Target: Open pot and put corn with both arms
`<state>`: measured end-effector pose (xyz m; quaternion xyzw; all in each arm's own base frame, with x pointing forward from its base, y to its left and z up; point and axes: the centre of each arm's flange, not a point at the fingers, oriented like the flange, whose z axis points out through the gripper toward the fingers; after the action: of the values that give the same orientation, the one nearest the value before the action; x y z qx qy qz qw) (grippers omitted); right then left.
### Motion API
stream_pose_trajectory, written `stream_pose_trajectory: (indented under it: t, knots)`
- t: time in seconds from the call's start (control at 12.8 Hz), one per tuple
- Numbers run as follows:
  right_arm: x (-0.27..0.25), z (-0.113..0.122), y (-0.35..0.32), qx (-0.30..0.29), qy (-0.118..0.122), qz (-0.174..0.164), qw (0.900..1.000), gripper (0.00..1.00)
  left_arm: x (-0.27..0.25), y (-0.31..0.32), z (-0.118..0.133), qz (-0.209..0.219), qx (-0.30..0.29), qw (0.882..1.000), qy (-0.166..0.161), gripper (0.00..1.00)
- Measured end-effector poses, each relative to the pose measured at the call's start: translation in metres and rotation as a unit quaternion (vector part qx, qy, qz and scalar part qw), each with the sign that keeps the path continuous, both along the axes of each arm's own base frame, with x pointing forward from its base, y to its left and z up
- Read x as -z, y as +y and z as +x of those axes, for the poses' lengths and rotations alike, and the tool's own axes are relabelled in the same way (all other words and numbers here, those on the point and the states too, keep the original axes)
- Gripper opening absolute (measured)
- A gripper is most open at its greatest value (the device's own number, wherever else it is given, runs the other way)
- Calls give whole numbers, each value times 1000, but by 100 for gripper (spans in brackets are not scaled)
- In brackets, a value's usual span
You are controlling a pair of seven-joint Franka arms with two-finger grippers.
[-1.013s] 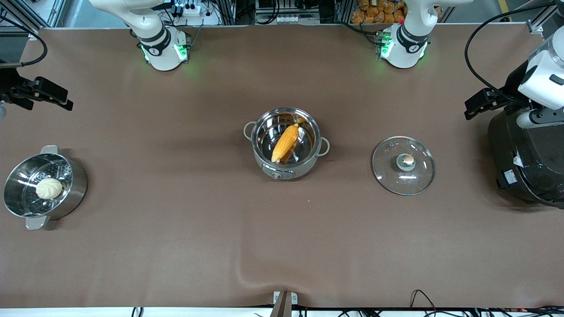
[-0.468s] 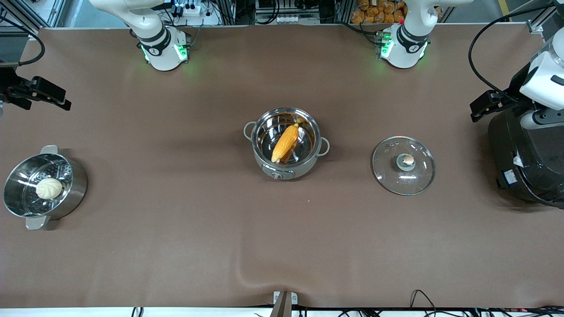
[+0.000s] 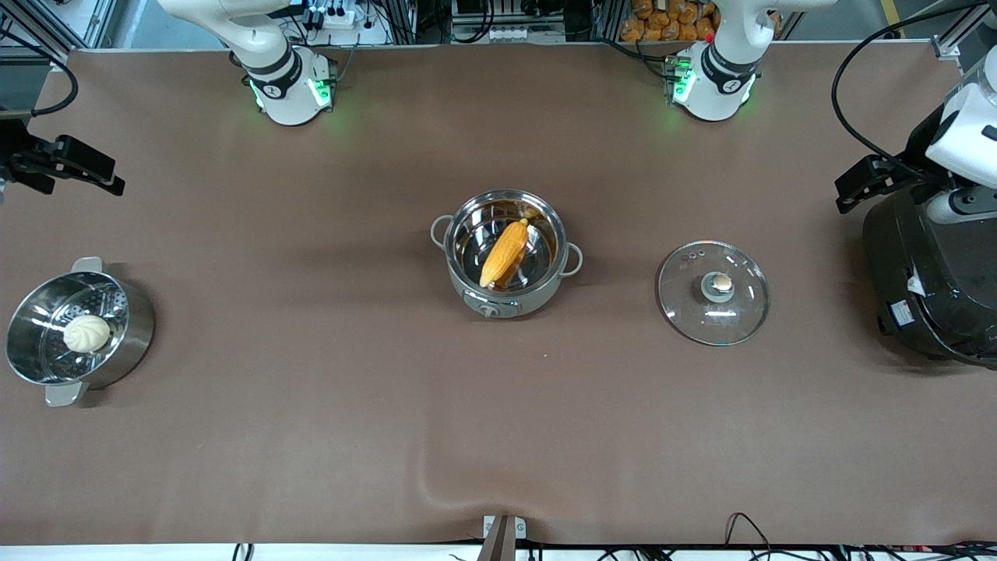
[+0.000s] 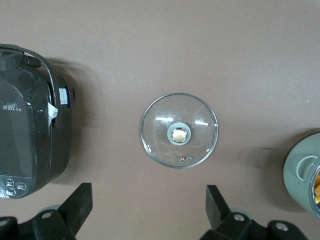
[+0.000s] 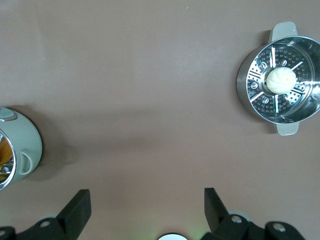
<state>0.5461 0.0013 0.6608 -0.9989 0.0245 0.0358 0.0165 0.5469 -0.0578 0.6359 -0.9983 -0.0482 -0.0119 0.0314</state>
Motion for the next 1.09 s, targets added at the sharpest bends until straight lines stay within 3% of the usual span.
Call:
stream_pose_trajectory:
  t: [1.09]
  knots:
    - [-1,0,-4,3,-1,-1,1000,100,-13,-6,-3,-21,3,1000,-12,100]
